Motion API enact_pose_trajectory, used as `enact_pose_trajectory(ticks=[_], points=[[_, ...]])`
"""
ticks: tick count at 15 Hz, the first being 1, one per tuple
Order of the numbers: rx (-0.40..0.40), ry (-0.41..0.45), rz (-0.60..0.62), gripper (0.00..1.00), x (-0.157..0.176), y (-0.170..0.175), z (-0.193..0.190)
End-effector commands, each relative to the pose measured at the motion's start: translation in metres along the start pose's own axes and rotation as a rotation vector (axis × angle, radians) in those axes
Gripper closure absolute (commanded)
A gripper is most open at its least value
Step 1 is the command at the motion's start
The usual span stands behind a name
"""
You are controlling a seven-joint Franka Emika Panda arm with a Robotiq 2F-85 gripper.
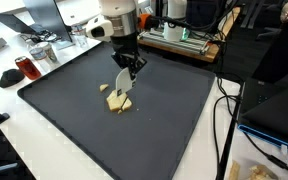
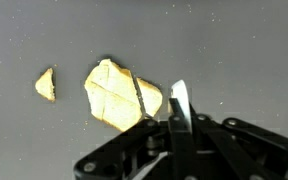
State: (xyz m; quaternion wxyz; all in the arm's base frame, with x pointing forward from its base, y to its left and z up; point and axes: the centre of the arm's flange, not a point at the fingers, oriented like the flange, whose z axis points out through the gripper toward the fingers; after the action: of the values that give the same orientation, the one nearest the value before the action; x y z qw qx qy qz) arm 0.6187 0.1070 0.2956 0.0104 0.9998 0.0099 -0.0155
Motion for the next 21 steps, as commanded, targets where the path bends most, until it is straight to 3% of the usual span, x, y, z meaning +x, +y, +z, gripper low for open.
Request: enact_pose_trajectory(ticks=[1,15,21], points=[[-0.073,0.05,0.097,0.99,-0.01,-0.018,-0.009],[-0.26,0.199,0.476,0.99,0.035,-0.07,-0.016],[-0.376,0.17,0.605,0.99,0.063,-0.08,-0.012]])
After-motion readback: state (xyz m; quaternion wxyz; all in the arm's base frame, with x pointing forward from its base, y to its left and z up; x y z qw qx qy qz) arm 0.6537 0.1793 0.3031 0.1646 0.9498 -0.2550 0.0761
